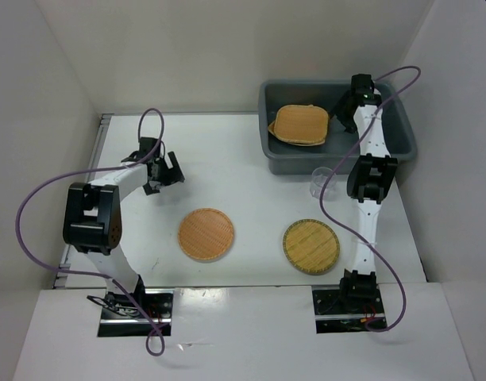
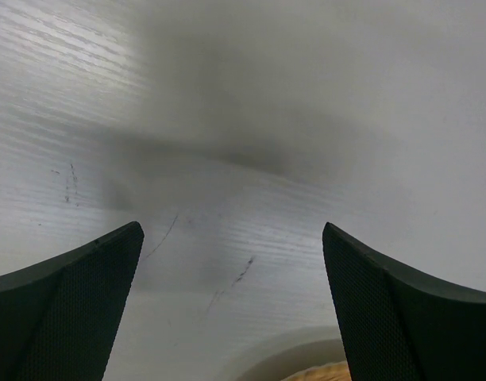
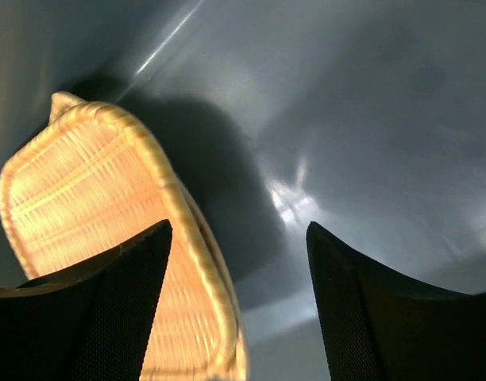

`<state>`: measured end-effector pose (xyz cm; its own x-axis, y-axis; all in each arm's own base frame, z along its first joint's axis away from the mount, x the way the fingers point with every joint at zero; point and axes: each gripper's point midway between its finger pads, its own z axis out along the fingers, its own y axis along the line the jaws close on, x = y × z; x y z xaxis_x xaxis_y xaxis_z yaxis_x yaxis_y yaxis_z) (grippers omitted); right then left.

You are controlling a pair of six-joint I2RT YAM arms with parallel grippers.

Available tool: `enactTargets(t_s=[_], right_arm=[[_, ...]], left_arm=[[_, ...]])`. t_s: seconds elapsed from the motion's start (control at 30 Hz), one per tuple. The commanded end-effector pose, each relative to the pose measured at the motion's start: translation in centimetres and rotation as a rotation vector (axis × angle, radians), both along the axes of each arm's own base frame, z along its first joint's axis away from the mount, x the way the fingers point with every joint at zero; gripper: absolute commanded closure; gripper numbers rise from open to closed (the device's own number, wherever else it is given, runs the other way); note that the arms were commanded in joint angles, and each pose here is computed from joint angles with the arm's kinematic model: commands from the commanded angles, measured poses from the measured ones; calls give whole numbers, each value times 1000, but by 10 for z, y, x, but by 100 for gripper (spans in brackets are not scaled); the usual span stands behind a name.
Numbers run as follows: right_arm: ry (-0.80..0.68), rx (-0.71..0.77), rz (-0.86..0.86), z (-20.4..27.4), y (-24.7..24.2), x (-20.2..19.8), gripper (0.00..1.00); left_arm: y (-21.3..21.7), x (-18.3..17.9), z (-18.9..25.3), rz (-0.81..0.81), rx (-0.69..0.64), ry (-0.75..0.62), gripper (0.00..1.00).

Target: Place the mixed dishes into the plastic bin

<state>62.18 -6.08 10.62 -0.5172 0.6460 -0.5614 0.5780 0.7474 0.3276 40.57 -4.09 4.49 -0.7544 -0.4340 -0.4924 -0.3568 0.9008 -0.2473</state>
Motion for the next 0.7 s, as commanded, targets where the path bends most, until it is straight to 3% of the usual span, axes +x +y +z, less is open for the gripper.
enactTargets(t_s=[0.0,0.07,0.1,0.17,0.3,0.5,0.67], right_arm=[[-199,-52,-6,134,7,-21,26],[-177,-55,63,128,28,-33,24],[-273,-57,79,168,37,-39,23],[-243,-51,107,153,53,-55,21],[-267,-66,187,169,93,-87,18],[-289,-107,194,188,98,-121,17],[-313,-139,169,202,88,-145,17]], left_arm=[[-7,-10,15,-174,22,22,0],[-6,-22,24,-197,37,18,0],[-5,-28,24,-208,43,28,2],[-5,-49,21,-214,33,67,6],[-19,-87,12,-196,-73,146,13],[-45,-108,20,-237,-224,155,29],[-61,-122,-3,-340,-312,265,29]])
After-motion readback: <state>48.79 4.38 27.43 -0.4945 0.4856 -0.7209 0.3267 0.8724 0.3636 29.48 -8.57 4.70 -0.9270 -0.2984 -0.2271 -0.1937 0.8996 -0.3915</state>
